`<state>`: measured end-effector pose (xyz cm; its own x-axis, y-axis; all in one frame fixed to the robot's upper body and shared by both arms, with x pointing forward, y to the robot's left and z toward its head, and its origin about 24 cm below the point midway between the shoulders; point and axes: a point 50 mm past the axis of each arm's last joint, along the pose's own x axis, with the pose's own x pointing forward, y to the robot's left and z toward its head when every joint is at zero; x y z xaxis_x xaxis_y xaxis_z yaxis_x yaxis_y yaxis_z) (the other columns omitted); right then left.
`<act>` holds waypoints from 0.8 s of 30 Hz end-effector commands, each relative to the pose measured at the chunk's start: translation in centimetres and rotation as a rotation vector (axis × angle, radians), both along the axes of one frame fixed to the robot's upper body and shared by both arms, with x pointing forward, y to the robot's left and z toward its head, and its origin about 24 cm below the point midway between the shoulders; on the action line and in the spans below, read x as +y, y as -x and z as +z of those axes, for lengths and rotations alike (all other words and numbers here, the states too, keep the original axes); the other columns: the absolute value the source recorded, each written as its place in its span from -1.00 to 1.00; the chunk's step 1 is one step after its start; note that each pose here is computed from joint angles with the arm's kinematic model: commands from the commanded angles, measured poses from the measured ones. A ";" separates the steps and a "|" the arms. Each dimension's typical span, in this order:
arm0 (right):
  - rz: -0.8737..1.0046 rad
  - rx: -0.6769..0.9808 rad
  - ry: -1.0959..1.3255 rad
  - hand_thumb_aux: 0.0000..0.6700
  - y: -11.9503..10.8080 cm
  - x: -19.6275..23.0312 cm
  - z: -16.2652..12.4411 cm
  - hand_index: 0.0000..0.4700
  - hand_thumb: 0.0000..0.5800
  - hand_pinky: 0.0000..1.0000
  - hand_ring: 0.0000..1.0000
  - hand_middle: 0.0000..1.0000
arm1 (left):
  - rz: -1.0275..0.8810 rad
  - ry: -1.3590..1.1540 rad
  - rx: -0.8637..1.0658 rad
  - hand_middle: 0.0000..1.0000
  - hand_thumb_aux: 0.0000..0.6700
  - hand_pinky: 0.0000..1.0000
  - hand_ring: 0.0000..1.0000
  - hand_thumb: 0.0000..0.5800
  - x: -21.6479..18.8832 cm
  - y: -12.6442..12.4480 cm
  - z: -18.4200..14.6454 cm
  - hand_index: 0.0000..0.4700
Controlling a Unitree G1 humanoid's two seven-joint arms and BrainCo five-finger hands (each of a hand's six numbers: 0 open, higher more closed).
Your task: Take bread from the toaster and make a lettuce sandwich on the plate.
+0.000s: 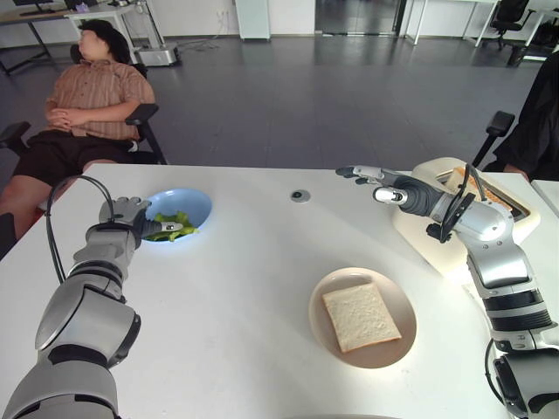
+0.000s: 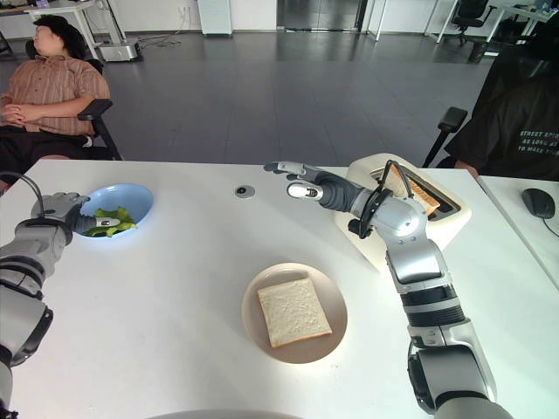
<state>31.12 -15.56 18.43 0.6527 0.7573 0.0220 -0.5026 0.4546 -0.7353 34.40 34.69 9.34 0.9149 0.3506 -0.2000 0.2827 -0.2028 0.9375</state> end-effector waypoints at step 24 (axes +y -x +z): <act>-0.015 -0.011 0.027 -1.00 -0.1 0.0 -0.2 -1.00 -1.00 -1.00 -1.00 -1.00 | 0.038 0.536 0.103 -1.00 1.00 -1.00 -1.00 1.00 -3.0 0.2 -3.6 1.00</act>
